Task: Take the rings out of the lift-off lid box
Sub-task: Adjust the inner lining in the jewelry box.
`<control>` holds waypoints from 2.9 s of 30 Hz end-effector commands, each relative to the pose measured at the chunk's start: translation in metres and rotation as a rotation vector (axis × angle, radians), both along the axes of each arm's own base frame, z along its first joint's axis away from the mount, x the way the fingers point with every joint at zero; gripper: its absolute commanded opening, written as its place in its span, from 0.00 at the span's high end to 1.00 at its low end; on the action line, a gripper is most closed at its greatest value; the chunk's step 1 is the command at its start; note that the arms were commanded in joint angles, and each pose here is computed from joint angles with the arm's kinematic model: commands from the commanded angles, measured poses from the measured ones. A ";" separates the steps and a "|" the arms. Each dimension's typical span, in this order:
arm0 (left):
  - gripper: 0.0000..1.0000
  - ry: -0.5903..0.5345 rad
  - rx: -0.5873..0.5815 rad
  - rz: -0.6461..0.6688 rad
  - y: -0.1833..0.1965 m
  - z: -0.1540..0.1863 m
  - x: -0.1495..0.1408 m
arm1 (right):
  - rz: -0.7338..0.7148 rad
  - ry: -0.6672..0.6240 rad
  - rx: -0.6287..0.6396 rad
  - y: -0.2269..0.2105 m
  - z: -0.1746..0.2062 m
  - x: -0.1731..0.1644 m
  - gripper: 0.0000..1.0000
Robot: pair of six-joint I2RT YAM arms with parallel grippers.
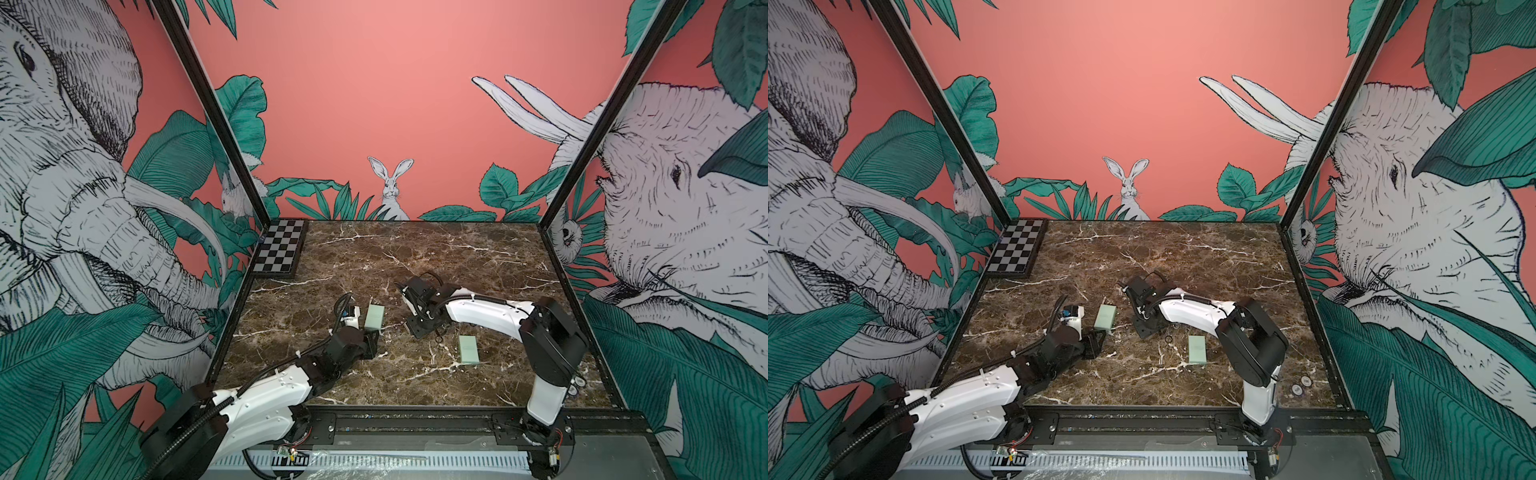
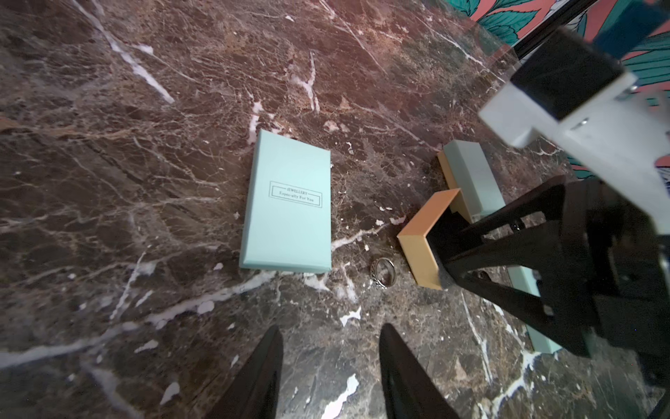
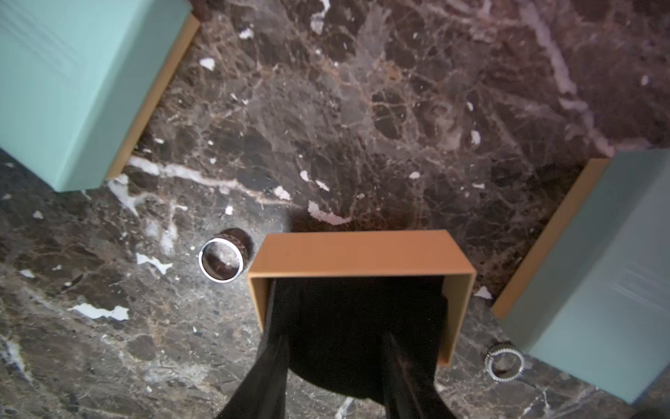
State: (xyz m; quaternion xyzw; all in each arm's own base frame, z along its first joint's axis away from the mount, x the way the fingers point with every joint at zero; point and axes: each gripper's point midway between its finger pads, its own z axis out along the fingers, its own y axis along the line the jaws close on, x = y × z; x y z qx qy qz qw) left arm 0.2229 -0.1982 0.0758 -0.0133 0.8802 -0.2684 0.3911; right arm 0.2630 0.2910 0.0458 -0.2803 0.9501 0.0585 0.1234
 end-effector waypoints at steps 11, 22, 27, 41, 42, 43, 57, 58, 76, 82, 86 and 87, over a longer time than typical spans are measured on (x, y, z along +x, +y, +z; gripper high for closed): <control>0.54 0.001 0.011 0.031 0.008 -0.004 0.000 | 0.012 -0.001 -0.049 -0.004 -0.010 0.005 0.73; 0.54 0.005 0.013 0.023 0.006 -0.005 0.000 | 0.001 -0.014 -0.039 -0.006 -0.023 0.019 0.86; 0.53 0.010 0.007 0.015 0.004 -0.008 -0.001 | 0.014 -0.035 -0.016 -0.003 -0.019 0.025 0.85; 0.52 0.018 0.004 -0.024 -0.003 -0.011 -0.002 | 0.067 -0.084 -0.027 -0.008 0.022 0.026 0.92; 0.52 0.019 0.002 -0.030 -0.005 -0.010 -0.002 | 0.077 -0.085 -0.035 -0.009 0.020 0.026 0.93; 0.52 0.019 0.000 -0.037 -0.006 -0.010 -0.002 | 0.093 -0.097 -0.020 -0.003 0.026 0.030 0.93; 0.51 0.026 -0.004 -0.055 -0.009 -0.014 -0.004 | 0.156 -0.073 0.031 0.008 -0.002 0.031 0.95; 0.51 0.026 -0.004 -0.054 -0.009 -0.014 -0.004 | 0.157 -0.066 0.041 0.009 -0.006 0.030 0.95; 0.50 0.026 -0.009 -0.074 -0.012 -0.014 -0.006 | 0.120 -0.082 0.051 0.004 0.012 0.036 0.50; 0.50 0.026 -0.014 -0.087 -0.016 -0.012 -0.006 | 0.085 -0.133 0.102 0.002 0.048 0.036 0.46; 0.50 0.027 -0.017 -0.091 -0.017 -0.011 -0.005 | 0.058 -0.130 0.100 -0.005 0.050 0.035 0.46; 0.50 0.027 -0.017 -0.088 -0.017 -0.011 -0.005 | 0.043 -0.123 0.079 -0.009 0.047 0.036 0.47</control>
